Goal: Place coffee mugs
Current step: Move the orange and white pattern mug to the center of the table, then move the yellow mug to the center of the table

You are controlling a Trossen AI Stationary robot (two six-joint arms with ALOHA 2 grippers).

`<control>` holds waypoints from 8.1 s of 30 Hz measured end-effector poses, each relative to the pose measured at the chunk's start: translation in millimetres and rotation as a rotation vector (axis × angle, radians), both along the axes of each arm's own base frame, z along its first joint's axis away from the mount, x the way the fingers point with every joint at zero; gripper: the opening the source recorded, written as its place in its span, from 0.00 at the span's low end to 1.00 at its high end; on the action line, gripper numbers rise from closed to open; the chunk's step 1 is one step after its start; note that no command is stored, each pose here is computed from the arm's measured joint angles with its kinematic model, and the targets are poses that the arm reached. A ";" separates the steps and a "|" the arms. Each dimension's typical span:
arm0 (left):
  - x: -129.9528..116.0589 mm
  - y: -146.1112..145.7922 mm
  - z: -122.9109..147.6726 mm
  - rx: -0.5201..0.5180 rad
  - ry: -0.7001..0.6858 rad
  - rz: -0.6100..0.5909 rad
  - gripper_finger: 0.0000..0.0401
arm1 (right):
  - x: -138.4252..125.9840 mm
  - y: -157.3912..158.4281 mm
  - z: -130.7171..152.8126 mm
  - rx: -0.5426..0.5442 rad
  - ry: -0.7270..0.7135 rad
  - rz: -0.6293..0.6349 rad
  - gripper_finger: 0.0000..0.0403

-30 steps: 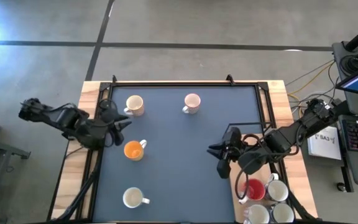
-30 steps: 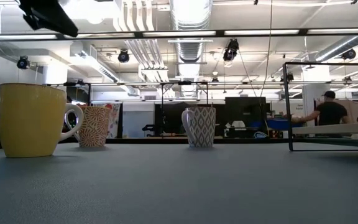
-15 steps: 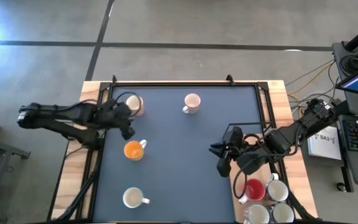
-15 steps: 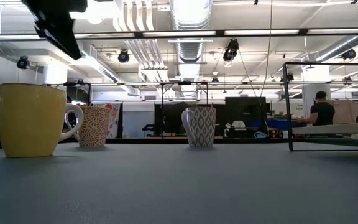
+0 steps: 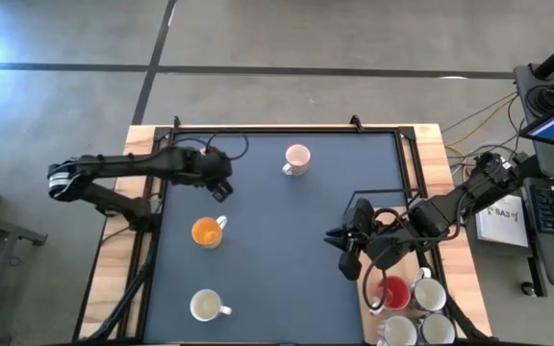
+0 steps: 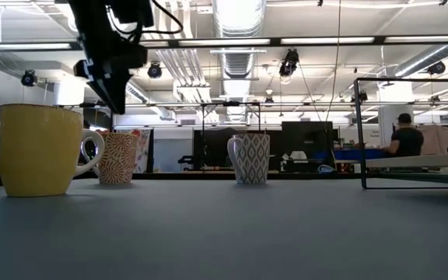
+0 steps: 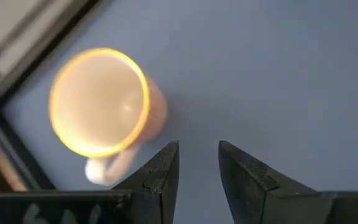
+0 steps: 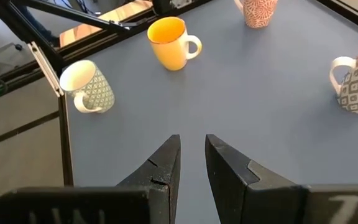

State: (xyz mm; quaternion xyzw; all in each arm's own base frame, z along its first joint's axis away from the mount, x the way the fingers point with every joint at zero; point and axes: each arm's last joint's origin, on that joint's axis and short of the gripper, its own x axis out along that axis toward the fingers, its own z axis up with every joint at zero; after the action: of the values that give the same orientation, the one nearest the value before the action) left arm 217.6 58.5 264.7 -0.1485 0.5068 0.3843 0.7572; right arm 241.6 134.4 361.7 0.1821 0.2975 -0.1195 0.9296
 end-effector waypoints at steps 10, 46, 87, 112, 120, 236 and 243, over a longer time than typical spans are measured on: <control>8.8 33.4 -17.0 0.049 0.145 0.090 0.24 | -0.2 -2.4 -2.0 -0.013 0.019 -0.010 0.16; 86.8 -1.5 -8.3 -0.242 -0.012 -0.207 0.02 | -0.5 -10.8 -6.7 -0.033 0.076 -0.044 0.16; 232.2 -119.5 -27.5 -0.234 0.092 -0.503 0.21 | -14.4 -14.0 -19.0 -0.035 0.311 0.064 0.16; 129.9 -158.5 18.5 -0.134 0.371 -0.360 0.29 | -16.9 -15.4 -25.1 -0.060 0.353 0.063 0.16; 53.1 -159.9 -4.7 -0.297 0.238 0.010 0.29 | -17.5 -15.8 -32.2 -0.080 0.375 0.070 0.16; 218.6 -222.4 -31.1 -0.269 -0.093 -0.338 0.02 | -17.5 -15.8 -39.7 -0.034 0.377 0.007 0.16; 219.4 -221.0 -27.2 -0.242 -0.065 -0.365 0.06 | -17.5 -15.8 -40.1 -0.035 0.379 0.007 0.16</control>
State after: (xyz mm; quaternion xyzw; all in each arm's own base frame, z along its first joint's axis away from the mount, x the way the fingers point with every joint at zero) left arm 437.0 -162.5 237.5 -0.1566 0.5428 0.1724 0.8069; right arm 224.1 118.6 321.6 0.1391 0.4656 -0.1536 0.8604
